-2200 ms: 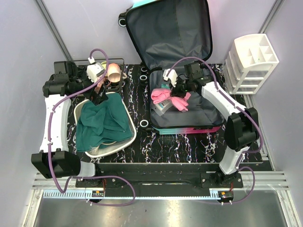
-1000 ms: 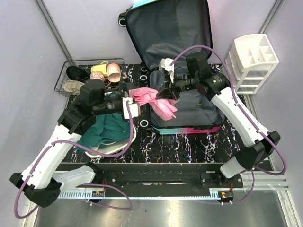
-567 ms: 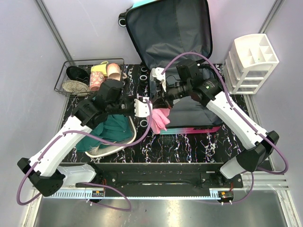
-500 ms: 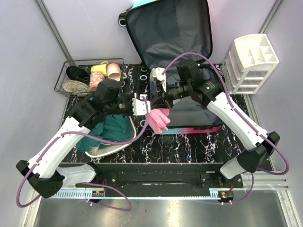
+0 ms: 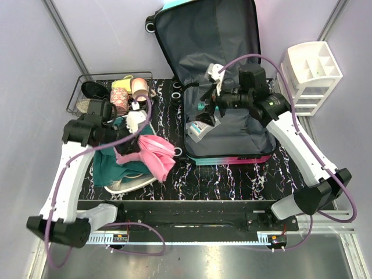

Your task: Open, take out, and arrange the luggage

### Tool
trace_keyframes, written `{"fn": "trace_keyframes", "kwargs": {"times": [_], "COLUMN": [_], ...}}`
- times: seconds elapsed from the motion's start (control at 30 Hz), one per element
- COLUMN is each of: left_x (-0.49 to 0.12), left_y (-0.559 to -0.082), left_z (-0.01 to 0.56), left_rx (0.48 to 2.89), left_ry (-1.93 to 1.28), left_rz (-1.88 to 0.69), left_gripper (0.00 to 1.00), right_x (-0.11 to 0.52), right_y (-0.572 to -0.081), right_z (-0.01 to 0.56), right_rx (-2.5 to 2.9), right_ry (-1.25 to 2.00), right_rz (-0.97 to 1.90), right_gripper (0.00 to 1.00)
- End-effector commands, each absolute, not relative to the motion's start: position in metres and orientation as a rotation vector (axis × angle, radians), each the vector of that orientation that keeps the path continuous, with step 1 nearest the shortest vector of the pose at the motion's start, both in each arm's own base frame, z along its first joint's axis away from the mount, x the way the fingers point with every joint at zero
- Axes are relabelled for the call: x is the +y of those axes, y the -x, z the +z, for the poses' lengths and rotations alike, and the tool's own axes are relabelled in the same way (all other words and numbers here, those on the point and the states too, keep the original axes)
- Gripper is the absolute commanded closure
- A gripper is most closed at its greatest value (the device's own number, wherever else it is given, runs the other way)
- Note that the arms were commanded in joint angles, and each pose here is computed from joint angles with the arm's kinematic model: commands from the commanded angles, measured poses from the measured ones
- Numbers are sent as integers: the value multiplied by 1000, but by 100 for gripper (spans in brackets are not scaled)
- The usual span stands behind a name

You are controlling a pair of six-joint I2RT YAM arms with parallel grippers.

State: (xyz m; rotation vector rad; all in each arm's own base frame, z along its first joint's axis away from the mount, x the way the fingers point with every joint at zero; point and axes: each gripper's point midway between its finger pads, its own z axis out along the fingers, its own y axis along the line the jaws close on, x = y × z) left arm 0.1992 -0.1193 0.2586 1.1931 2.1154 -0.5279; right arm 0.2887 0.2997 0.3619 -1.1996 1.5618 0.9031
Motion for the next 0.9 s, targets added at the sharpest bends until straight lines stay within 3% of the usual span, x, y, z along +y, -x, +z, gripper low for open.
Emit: {"fn": "trace_keyframes", "kwargs": {"times": [0.0, 0.13, 0.37, 0.43, 0.57, 0.73, 0.87], "left_x": [-67, -20, 35, 47, 48, 2, -74], "left_y": [-208, -246, -306, -314, -326, -337, -337], "left_z": [210, 178, 112, 123, 190, 270, 265], "left_rx": [2484, 2618, 2777, 2753, 2593, 2334, 2264], "left_ry": [-939, -700, -357, -358, -464, -738, -906], "left_rz": [-629, -647, -665, -589, -439, -229, -297], "left_gripper": [100, 97, 60, 35, 1, 1, 1], "right_x": [283, 283, 278, 274, 266, 256, 243], "right_y": [-303, -299, -295, -293, -289, -292, -307], "right_z": [377, 375, 369, 371, 364, 357, 343], "right_rx": [1541, 1537, 1562, 1558, 1580, 1626, 1747], "right_ry": [1126, 1144, 1137, 1141, 1128, 1088, 1016], "right_rz": [841, 855, 840, 816, 781, 739, 699], "right_gripper": [3, 3, 2, 2, 2, 1, 0]}}
